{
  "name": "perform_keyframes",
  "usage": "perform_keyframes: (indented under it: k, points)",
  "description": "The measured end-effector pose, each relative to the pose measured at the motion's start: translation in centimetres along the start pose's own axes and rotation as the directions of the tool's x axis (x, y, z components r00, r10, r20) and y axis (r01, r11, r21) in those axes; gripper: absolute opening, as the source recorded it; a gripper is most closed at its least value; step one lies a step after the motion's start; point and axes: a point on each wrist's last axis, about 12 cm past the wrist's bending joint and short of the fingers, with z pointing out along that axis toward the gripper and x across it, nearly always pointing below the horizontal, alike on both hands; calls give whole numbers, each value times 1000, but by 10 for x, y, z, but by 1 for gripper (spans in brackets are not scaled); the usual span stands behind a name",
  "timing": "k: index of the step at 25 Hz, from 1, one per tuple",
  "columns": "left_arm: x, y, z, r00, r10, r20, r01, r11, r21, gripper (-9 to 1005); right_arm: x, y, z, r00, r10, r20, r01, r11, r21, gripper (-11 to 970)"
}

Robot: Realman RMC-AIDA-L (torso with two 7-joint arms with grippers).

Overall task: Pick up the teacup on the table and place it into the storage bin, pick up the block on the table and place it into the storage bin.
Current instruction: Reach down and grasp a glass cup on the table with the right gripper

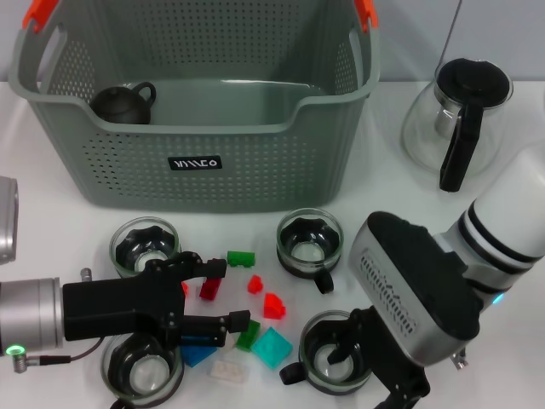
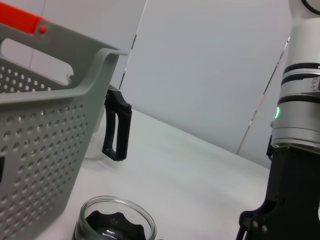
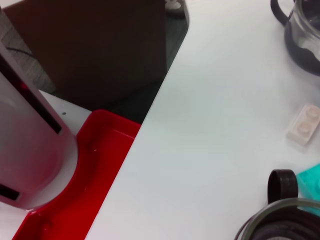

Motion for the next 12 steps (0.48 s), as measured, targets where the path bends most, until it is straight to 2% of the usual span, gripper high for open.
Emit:
perform_keyframes:
  k: [7,12]
  points:
    - [2,-1,0,1000,-5,1,5,1000,-5,934,-7,-2,8,999,17,-43,-16,1000,9,822]
    - [3,-1,-1,1000,-3,2,3,1000,-8,934,-12,-2,8,998,15,-56,-14,999,29,659]
